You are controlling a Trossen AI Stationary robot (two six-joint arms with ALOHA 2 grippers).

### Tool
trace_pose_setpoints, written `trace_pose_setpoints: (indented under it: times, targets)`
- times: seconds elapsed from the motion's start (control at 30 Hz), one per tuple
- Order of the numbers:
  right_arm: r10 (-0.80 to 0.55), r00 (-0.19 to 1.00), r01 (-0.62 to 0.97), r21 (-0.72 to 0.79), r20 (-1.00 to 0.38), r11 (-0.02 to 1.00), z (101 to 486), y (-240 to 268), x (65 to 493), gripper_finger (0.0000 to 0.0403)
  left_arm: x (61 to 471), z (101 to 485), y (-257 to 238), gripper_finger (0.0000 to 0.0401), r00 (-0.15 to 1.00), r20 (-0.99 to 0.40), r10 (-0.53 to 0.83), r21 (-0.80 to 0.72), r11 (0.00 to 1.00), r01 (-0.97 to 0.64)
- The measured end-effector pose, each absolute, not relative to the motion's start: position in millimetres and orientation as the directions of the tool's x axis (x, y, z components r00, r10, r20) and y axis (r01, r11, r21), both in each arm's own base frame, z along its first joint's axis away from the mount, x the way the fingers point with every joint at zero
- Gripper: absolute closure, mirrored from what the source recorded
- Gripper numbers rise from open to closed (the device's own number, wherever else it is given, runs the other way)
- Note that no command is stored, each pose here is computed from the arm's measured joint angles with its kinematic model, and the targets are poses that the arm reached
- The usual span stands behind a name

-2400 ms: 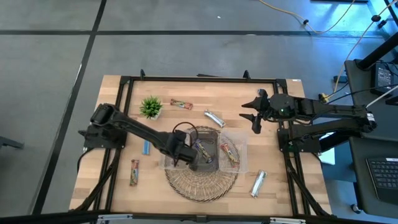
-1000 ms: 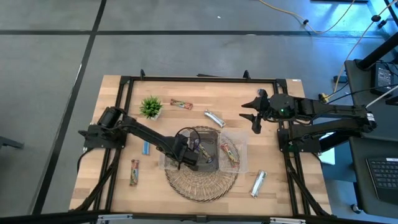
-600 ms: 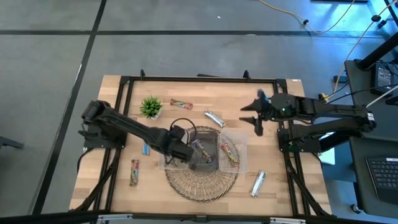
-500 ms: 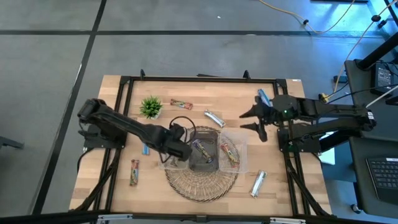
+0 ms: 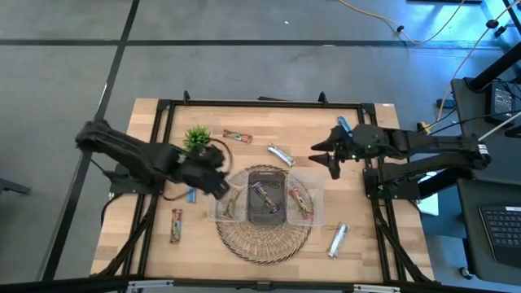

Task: Pick and place Granola Bars by type
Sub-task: Put the yellow granola bar into the left transparent bin

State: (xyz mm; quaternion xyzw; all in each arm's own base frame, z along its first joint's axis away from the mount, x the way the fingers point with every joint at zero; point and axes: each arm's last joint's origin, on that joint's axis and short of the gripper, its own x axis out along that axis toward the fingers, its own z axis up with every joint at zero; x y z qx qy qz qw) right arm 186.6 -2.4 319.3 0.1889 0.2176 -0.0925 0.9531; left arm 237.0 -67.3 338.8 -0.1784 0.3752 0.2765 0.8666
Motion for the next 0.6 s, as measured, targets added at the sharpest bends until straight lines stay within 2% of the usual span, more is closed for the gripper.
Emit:
trace_pose_setpoints:
  times: [0.17,0.33,0.6]
  targets:
    - [-0.118,0.896,0.269,0.314,-0.428,0.910,315.5,1.5,204.2,0.0202,202.3,347.6,-55.3,0.0246,0.714,-0.639,0.286,-0.227,0.817,-0.530]
    - [-0.136,0.886,0.290,0.302,-0.443,0.908,307.1,2.1,221.7,0.0202,180.7,336.1,-49.9,0.0246,0.850,-0.497,0.177,-0.332,0.866,-0.375]
    - [-0.167,0.806,0.372,0.265,-0.568,0.890,332.0,6.5,238.3,0.0202,161.1,305.6,-38.6,0.0246,0.946,-0.314,0.076,-0.402,0.892,-0.205]
